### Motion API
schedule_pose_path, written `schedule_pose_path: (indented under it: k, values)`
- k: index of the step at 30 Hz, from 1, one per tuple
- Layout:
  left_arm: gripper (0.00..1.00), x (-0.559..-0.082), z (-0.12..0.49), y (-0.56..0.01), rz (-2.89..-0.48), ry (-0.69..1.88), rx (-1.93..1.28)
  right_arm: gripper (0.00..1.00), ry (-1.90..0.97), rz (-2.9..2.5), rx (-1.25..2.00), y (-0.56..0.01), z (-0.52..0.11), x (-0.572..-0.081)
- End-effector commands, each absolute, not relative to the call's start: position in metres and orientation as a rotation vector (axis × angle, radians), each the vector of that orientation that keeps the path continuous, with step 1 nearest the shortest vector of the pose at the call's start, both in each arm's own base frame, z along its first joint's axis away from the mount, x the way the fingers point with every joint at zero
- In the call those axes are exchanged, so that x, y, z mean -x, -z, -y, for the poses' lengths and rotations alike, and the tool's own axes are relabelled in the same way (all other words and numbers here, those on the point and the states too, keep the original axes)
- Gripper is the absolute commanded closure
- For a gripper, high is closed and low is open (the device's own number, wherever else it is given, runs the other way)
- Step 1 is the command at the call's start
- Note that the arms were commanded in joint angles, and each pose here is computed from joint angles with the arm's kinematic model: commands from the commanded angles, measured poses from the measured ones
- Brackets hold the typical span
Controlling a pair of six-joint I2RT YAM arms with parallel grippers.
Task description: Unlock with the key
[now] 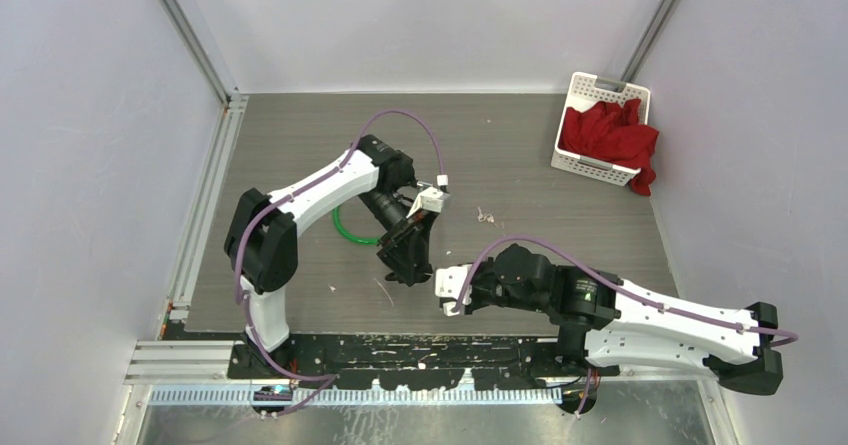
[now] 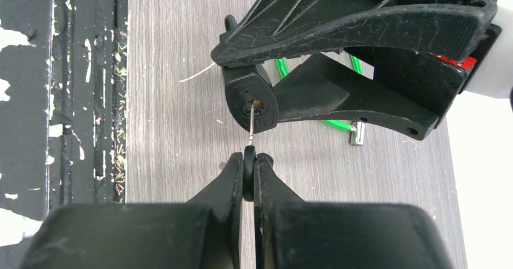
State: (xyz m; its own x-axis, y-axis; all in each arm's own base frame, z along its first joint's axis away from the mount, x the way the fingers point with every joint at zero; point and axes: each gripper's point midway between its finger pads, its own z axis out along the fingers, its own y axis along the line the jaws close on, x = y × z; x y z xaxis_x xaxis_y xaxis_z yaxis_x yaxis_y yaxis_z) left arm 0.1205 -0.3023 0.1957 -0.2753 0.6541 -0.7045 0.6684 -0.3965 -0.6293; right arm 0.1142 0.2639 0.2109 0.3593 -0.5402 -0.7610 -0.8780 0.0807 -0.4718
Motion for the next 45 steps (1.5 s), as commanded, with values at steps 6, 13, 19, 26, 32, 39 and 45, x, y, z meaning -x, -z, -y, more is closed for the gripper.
schedule_pose_path:
  k: [6, 13, 19, 26, 32, 39, 45]
  values:
    - [1.0, -0.087, 0.31, -0.259, -1.654, 2.053, -1.724, 0.99, -0.512, -1.266, 1.617, -0.22, -0.285, -0.103]
    - [1.0, -0.081, 0.311, -0.254, -1.619, 1.987, -1.846, 0.99, -0.55, -1.286, 1.616, -0.224, -0.293, -0.1]
    - [1.0, -0.089, 0.311, -0.253, -1.631, 1.955, -1.844, 0.99, -0.558, -1.381, 1.563, -0.218, -0.289, -0.102]
    - [1.0, -0.11, 0.312, -0.226, -1.821, 1.724, -1.852, 0.99, -0.589, -1.441, 1.595, -0.207, -0.288, -0.095]
    - [1.0, -0.109, 0.314, -0.228, -1.85, 1.77, -1.84, 0.99, -0.555, -1.444, 1.653, -0.209, -0.291, -0.097]
    - [1.0, -0.108, 0.31, -0.228, -1.79, 1.705, -1.898, 0.99, -0.639, -1.432, 1.66, -0.207, -0.295, -0.086]
    - [1.0, -0.11, 0.31, -0.232, -1.712, 1.641, -1.961, 0.99, -0.752, -1.422, 1.638, -0.208, -0.299, -0.078]
